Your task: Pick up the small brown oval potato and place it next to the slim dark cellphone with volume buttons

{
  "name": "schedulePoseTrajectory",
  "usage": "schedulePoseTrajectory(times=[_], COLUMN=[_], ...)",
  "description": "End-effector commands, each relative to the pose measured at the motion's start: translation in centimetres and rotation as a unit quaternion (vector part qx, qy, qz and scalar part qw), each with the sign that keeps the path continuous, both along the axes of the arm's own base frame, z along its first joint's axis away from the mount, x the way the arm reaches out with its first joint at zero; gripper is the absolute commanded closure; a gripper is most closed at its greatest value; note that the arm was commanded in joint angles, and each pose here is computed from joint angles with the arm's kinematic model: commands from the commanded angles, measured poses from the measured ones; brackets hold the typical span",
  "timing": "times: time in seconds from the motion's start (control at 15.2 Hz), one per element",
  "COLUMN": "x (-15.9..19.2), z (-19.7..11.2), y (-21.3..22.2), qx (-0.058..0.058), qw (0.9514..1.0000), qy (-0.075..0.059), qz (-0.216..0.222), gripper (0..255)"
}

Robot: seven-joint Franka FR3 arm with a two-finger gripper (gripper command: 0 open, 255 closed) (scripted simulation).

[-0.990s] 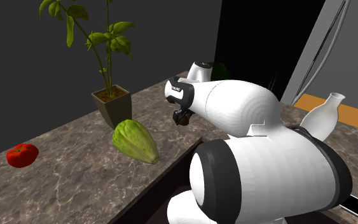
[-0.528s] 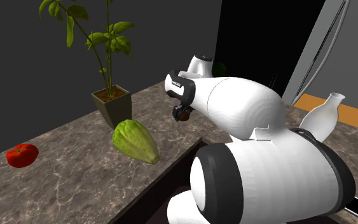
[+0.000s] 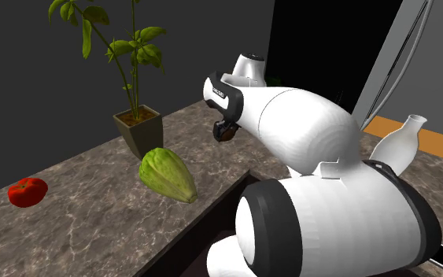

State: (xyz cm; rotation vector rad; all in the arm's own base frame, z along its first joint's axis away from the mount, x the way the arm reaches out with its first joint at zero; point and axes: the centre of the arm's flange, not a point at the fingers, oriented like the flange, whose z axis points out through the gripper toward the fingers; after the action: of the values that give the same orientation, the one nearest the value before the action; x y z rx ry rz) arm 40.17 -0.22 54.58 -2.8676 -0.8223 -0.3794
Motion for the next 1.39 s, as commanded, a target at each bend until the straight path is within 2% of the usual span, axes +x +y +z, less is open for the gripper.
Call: schedulePoseTrajectory(times=[0.0, 0.79, 1.32], x=[-0.1, -0.1, -5.8], z=[1.1, 7.1, 7.2], y=[-0.1, -0.1, -9.0], qx=[0.0, 0.0, 0.0], qw=[1.0, 1.0, 1.0], qy=[0.0, 0.0, 0.0], qz=[0.0, 0.0, 0.0], gripper=[255, 255, 255])
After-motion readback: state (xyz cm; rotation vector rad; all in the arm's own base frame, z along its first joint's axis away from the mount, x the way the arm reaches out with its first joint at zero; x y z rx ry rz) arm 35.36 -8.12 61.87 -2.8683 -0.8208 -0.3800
